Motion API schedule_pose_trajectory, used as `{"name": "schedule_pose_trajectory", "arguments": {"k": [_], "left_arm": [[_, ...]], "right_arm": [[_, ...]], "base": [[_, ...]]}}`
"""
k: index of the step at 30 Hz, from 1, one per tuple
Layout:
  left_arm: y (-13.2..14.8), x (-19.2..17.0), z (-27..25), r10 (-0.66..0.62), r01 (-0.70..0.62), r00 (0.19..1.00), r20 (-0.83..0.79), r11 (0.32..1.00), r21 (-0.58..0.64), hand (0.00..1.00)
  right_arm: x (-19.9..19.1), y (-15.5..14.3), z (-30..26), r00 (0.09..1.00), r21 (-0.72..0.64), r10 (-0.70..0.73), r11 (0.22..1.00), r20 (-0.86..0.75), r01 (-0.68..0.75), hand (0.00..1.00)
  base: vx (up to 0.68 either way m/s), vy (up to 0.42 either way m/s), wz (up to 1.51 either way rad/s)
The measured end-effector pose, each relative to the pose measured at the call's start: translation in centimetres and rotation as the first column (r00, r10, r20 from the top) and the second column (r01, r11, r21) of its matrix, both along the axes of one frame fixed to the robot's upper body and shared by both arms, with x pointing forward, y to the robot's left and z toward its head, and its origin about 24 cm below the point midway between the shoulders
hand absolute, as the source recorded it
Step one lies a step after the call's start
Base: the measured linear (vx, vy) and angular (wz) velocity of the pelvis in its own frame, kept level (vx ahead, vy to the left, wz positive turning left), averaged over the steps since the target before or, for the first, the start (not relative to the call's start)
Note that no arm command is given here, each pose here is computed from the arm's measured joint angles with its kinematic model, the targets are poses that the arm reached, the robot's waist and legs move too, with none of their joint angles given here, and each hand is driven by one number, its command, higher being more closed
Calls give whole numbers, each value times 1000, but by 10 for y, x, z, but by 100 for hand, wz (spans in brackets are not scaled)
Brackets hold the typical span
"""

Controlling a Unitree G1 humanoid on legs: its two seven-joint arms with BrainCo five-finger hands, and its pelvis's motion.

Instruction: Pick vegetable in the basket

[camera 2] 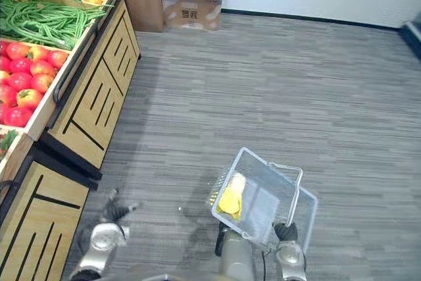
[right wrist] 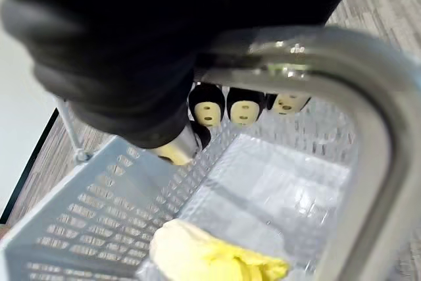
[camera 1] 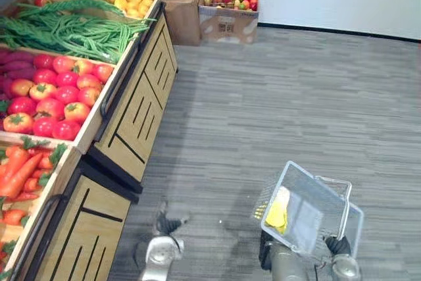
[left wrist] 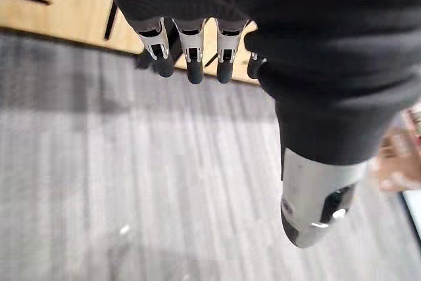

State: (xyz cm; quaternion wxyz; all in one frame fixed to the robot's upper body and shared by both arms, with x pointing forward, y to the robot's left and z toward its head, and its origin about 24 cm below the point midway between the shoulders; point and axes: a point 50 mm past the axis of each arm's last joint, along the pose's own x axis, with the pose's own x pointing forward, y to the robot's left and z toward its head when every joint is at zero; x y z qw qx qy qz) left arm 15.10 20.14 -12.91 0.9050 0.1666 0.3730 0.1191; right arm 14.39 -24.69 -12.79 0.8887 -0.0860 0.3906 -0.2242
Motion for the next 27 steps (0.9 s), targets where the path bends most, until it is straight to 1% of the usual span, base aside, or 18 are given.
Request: {"name": "schedule_pose_trajectory", "arguments": {"k": [1,3,6,8,10,12,13,16,19,22,24,27], "left_arm": [[-5,-19,-12,8,-11,997,-80,1000,-28,0],[-8,-32,-19,63,-73,990,-128,995,-72,0],[0,-35,-20,104,-116,985,-137,990,-80,0],[7,-35,-18,114,-124,984,-134,990,-70,0],[21,-46,-21,181,-193,969,-171,980,-57,0],[25,-51,-22,204,-217,960,-191,975,-48,0],[23,-58,-24,208,-224,954,-215,973,-51,0],[28,-56,-24,200,-211,952,-234,977,-26,0],[31,-62,-26,230,-239,934,-274,971,0,0],[33,-68,-27,226,-228,929,-294,973,30,0],[26,-72,-30,185,-188,929,-322,982,24,0],[26,-76,-31,171,-170,925,-340,985,31,0]], "right_arm": [[-1,-1,0,1000,2,-3,1000,-3,3,100],[-6,-4,-2,1000,1,-14,1000,-27,14,100],[-18,-7,-8,996,6,-7,1000,-90,8,100],[-22,-8,-10,995,4,-4,1000,-103,5,100],[-34,-11,-14,989,5,-28,1000,-149,29,100],[-39,-14,-15,985,0,-58,998,-162,59,100],[-47,-21,-14,981,-14,-89,996,-174,88,100],[-55,-13,-19,973,18,-132,990,-189,138,100],[-41,-8,-18,981,35,-113,992,-156,119,100],[-39,-1,-19,982,50,-100,993,-158,109,100],[-30,-4,-16,986,42,-94,994,-136,100,100],[-20,2,-16,988,66,-80,994,-134,90,100]], "base": [[475,-248,16],[421,-175,26],[477,-99,32],[448,-24,30],[449,20,60],[373,113,95],[438,187,133],[354,166,158],[239,4,107],[239,-62,57],[232,24,66],[197,63,51]]}}
